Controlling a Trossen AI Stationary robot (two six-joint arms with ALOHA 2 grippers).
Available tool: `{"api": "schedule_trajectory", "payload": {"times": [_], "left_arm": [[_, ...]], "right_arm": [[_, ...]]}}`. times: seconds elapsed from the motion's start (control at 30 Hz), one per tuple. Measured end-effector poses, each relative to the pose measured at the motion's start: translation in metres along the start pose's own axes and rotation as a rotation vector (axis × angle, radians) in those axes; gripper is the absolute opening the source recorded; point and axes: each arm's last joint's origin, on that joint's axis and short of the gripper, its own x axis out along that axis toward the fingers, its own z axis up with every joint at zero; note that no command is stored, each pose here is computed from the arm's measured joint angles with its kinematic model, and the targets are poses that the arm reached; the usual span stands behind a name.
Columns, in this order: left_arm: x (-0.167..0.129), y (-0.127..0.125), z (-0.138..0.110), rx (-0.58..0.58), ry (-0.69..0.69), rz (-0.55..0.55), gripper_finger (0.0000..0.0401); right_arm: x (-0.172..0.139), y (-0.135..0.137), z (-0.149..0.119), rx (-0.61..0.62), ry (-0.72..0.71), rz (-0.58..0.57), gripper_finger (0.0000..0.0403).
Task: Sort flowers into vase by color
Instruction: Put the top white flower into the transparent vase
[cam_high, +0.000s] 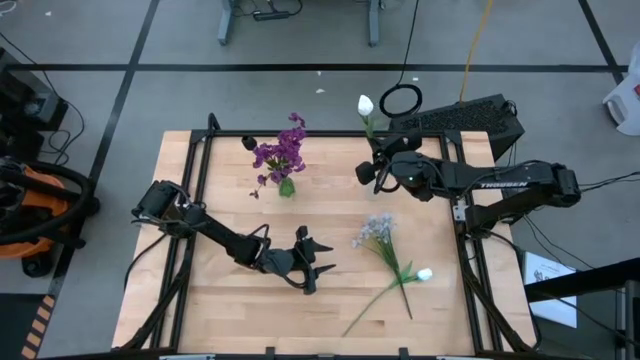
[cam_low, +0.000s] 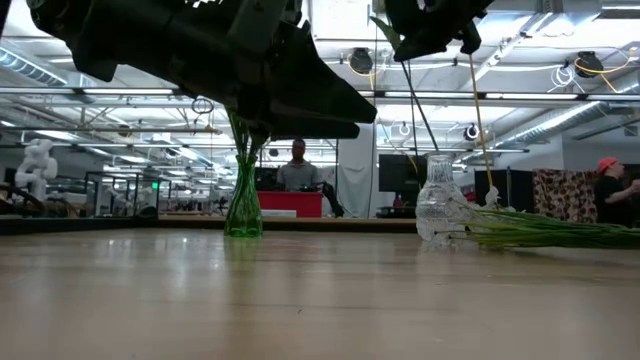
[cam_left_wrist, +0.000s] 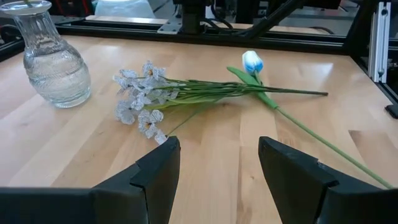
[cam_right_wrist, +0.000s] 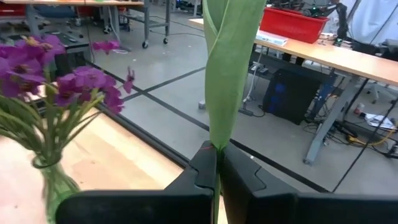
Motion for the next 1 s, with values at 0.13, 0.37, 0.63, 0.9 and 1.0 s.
{"api": "schedule_trajectory", "payload": {"times": [0.13,0.37,0.63,0.9,1.0], "left_arm": [[0.0,0.0,0.0,0.0,0.0,0.0,0.0223],[0.0,-0.001,0.0,0.0,0.002,-0.009,0.0223],[0.0,-0.001,0.0,-0.003,0.008,-0.038,0.0223],[-0.001,-0.003,-0.002,0.004,0.027,-0.06,0.0223],[-0.001,-0.003,-0.003,0.008,0.035,-0.059,0.0223]], "right_arm": [[0.004,-0.001,-0.002,-0.008,0.006,-0.02,0.0002],[0.009,-0.005,-0.001,-0.004,0.01,-0.046,0.0002],[0.016,0.0,-0.009,0.012,0.041,-0.054,0.0002],[0.024,0.007,-0.019,0.002,0.072,-0.063,0.0002],[0.024,0.006,-0.022,0.004,0.097,-0.071,0.0002]]}}
